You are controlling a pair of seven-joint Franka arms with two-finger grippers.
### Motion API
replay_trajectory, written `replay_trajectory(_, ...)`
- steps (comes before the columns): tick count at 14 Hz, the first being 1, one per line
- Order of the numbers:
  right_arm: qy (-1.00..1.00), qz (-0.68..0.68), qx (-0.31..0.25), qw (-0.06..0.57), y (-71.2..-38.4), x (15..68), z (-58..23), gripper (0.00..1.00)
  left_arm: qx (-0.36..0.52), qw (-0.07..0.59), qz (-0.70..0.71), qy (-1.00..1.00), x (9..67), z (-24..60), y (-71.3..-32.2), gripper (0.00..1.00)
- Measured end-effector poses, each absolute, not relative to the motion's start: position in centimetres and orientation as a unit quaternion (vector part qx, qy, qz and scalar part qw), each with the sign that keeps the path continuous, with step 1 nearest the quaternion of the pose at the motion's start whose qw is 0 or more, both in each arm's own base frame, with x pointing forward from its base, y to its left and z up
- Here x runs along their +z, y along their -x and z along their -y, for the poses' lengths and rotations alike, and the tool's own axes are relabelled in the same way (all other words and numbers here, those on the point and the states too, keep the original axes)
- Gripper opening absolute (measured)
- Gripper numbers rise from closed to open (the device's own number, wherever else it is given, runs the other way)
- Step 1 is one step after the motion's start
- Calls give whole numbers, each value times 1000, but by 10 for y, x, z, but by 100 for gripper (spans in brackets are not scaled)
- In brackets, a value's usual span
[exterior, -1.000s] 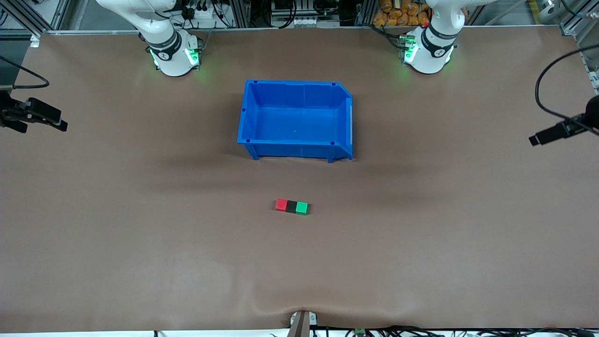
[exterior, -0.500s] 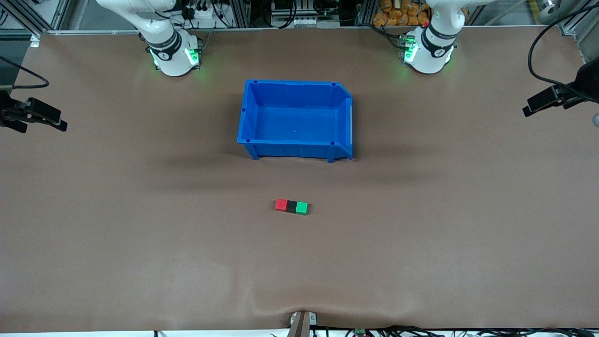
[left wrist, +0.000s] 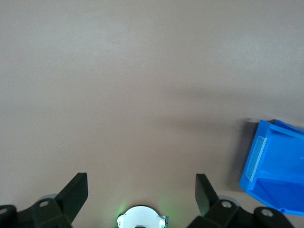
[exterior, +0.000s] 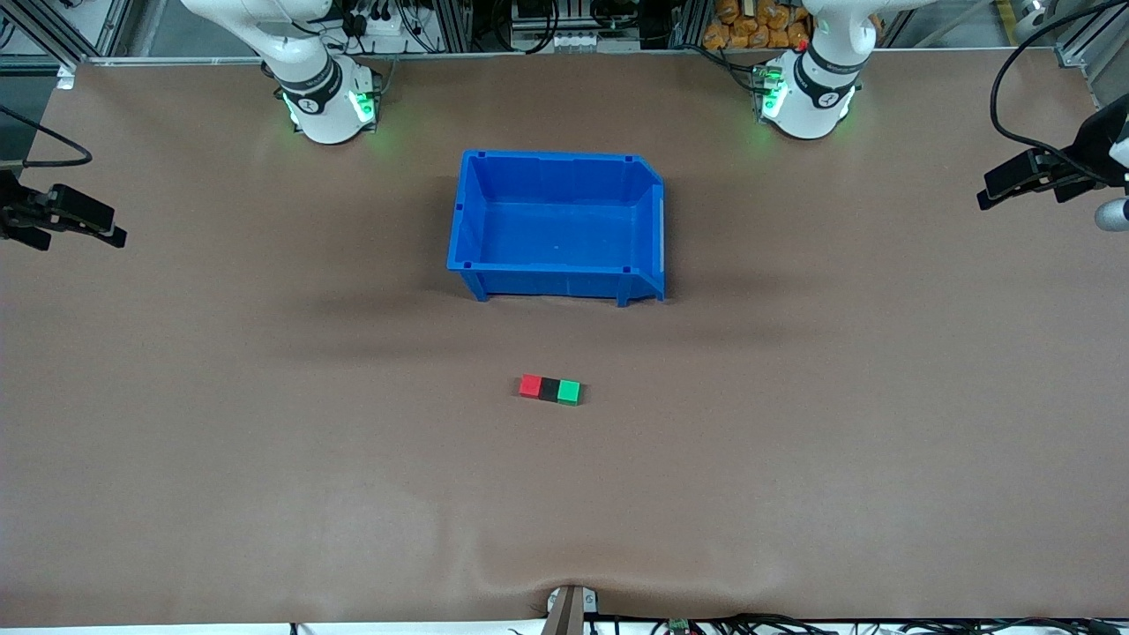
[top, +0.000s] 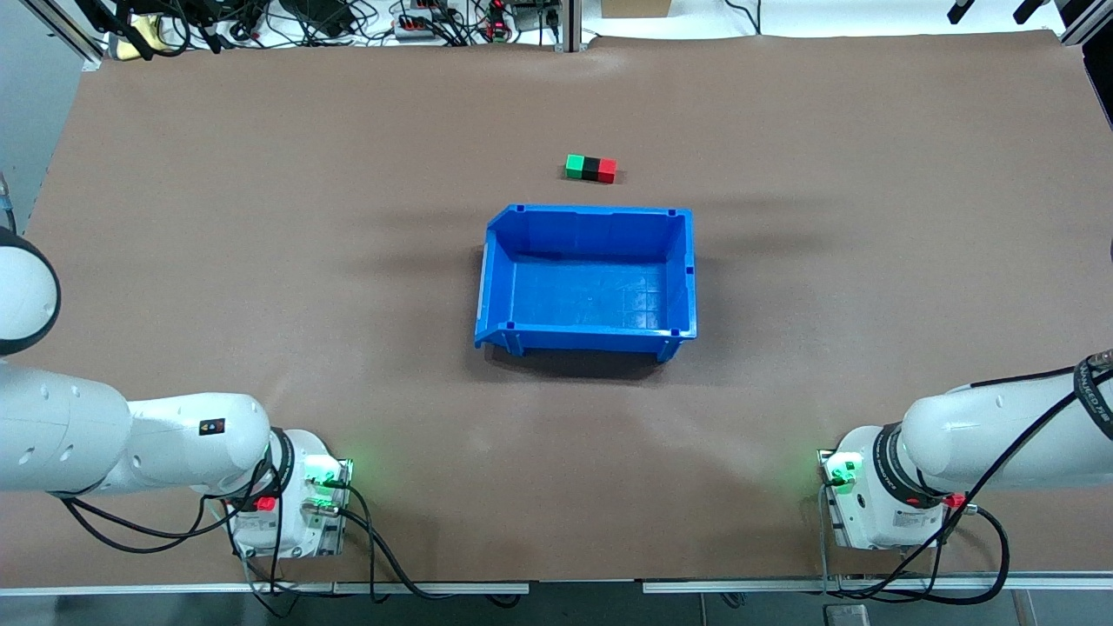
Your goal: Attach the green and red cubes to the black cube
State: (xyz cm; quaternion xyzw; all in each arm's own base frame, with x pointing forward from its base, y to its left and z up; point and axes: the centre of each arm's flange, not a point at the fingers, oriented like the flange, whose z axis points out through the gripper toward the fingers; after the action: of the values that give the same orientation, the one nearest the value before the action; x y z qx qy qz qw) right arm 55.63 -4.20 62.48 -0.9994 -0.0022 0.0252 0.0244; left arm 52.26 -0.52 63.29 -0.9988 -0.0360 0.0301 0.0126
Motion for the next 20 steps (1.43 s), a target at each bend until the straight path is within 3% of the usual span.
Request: replay_trajectory(20, 999, 2, 25, 24, -556, 625, 42, 100, 19, 13, 25, 999, 661, 18, -518, 100)
